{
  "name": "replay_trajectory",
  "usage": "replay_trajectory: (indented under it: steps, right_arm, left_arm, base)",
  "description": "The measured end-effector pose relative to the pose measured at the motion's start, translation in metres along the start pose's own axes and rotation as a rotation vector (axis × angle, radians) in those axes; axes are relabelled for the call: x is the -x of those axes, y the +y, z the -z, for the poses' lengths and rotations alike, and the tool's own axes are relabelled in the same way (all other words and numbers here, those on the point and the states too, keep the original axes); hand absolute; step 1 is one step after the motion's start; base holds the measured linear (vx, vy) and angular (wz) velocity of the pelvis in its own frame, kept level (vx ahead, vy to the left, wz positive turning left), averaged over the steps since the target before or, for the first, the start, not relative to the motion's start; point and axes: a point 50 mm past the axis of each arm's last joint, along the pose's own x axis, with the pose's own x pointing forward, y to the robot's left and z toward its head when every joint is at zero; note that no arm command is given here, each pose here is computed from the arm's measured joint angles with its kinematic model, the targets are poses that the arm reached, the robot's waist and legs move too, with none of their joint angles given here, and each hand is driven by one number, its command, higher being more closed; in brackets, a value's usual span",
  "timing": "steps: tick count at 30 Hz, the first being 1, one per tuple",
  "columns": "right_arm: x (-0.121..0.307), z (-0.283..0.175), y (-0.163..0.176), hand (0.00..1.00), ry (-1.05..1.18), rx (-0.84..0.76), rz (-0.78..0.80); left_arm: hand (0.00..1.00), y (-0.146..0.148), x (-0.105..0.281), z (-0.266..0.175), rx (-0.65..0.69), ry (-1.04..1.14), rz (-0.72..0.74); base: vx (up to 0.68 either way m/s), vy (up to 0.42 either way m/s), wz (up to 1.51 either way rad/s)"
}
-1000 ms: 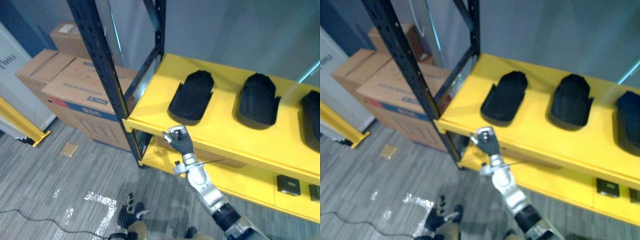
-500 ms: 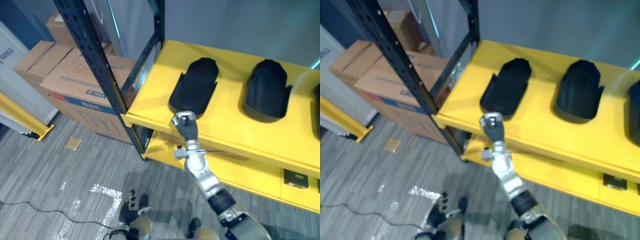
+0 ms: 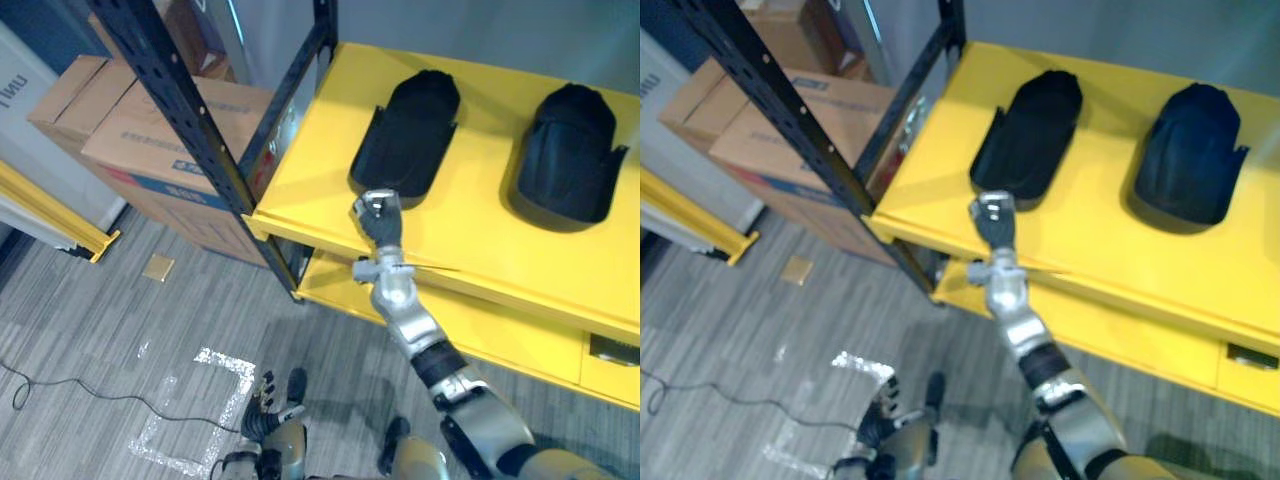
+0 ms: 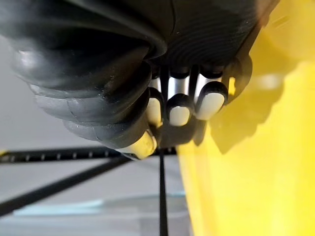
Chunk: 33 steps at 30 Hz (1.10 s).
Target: Walk over and take plastic housings, then place them on the shelf
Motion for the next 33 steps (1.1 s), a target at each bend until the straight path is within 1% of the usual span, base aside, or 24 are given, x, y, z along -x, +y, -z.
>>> replay_trajectory:
  steps: [4, 13, 19, 23, 25, 27, 29, 30, 31, 32, 33]
  right_arm:
    - [-0.01, -0.008, -0.01, 1.0, -0.041, 0.014, 0.024]
    - [-0.019, -0.011, -0.008, 1.0, -0.045, 0.071, 0.032]
    - [-0.017, -0.011, -0.009, 1.0, -0.055, 0.066, 0.011]
    - [0.012, -0.012, -0.002, 1.0, -0.091, 0.001, -0.047]
    - [0.055, -0.02, -0.002, 1.0, -0.124, -0.083, -0.078]
    - [0.085, -0.029, -0.007, 1.0, -0.149, -0.127, -0.076]
    - [0.106, -0.037, -0.025, 1.0, -0.173, -0.123, 0.003]
    - [0.118, -0.039, -0.045, 1.0, -0.179, -0.082, 0.083]
    - [0.129, -0.035, -0.068, 0.0, -0.156, -0.031, 0.184]
    - [0.135, -0.031, -0.079, 0.0, -0.129, -0.002, 0.235]
    - [0.149, -0.021, -0.102, 0.0, -0.065, 0.055, 0.333]
  left_arm:
    - [0.0, -0.002, -0.001, -0.003, 0.01, -0.016, 0.002]
    - [0.0, -0.003, -0.002, -0.005, 0.039, -0.019, -0.003]
    - [0.0, -0.003, -0.002, -0.005, 0.038, -0.021, -0.002]
    - [0.0, -0.003, -0.002, -0.005, 0.034, -0.031, -0.002]
    - [0.0, -0.001, -0.002, -0.005, 0.026, -0.032, -0.007]
    - [0.0, 0.003, 0.0, -0.003, 0.003, -0.031, -0.036]
    - [0.0, 0.008, 0.001, 0.0, -0.009, -0.019, -0.067]
    - [0.0, 0.012, 0.001, 0.003, -0.017, -0.003, -0.09]
    - [0.0, 0.014, 0.002, 0.008, -0.033, 0.018, -0.107]
    - [0.0, 0.016, 0.002, 0.008, -0.036, 0.021, -0.112]
    - [0.0, 0.022, 0.001, 0.012, -0.058, 0.039, -0.124]
  base:
    - [-0.01, 0.002, 0.03]
    - [-0.02, -0.01, 0.08]
    - [0.0, -0.008, 0.0]
    - [0.04, -0.028, -0.18]
    - [0.06, -0.018, -0.46]
    - [0.04, -0.018, -0.61]
    - [0.03, -0.024, -0.62]
    - [0.02, -0.039, -0.68]
    - [0.02, -0.039, -0.75]
    - [0.02, -0.027, -0.78]
    - [0.01, -0.008, -0.64]
